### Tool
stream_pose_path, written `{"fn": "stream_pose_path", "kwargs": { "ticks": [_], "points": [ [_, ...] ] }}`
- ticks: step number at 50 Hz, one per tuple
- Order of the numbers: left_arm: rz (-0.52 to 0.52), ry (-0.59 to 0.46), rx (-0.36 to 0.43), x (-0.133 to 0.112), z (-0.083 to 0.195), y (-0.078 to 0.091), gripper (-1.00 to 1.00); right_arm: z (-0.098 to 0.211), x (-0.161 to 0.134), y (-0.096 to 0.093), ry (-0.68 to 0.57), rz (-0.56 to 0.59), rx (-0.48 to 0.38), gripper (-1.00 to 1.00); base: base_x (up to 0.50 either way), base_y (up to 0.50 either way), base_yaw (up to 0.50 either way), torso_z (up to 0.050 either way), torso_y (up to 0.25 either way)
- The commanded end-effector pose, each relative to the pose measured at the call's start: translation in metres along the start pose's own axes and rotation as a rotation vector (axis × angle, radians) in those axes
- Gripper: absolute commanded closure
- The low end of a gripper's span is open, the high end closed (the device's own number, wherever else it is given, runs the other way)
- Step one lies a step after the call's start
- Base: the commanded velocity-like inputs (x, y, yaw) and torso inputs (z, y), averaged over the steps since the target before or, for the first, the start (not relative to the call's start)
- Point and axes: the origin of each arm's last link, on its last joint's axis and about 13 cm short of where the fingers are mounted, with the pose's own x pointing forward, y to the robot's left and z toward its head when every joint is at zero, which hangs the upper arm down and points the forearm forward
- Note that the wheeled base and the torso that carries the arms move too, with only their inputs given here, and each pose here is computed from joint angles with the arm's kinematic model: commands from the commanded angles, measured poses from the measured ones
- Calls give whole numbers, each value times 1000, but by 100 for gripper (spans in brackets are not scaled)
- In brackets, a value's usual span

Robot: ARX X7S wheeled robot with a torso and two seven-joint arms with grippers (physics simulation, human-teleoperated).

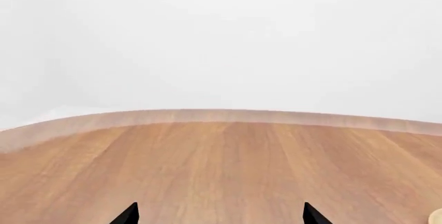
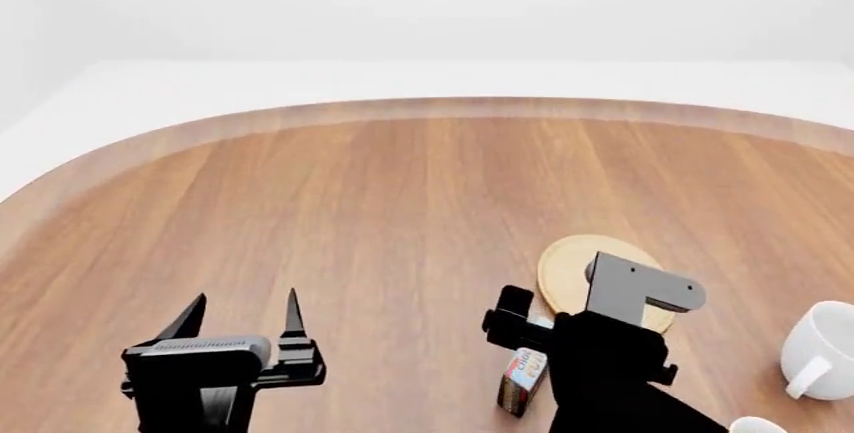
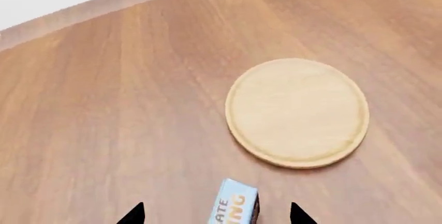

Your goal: Put the chocolate pudding to the left of the plate.

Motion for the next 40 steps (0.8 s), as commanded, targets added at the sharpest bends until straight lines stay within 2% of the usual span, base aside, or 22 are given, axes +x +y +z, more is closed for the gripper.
{"fn": "stream_pose_path", "kwargs": {
  "ticks": [1, 10, 19, 40],
  "points": [
    [27, -22, -3, -2, 7, 5, -100, 8, 0, 15, 89, -125, 25, -100, 0, 0, 0, 0, 0],
    [41, -40, -10, -5, 13, 8, -100, 11, 7, 27, 180, -195, 15, -100, 0, 0, 0, 0, 0],
    [45, -51, -15, -7, 15, 10, -100, 6, 12, 36, 263, -200, -30, -100, 0, 0, 0, 0, 0],
    [44, -59, -20, -10, 16, 11, -100, 3, 41, 46, 314, -253, -14, -100, 0, 0, 0, 0, 0]
  ]
}}
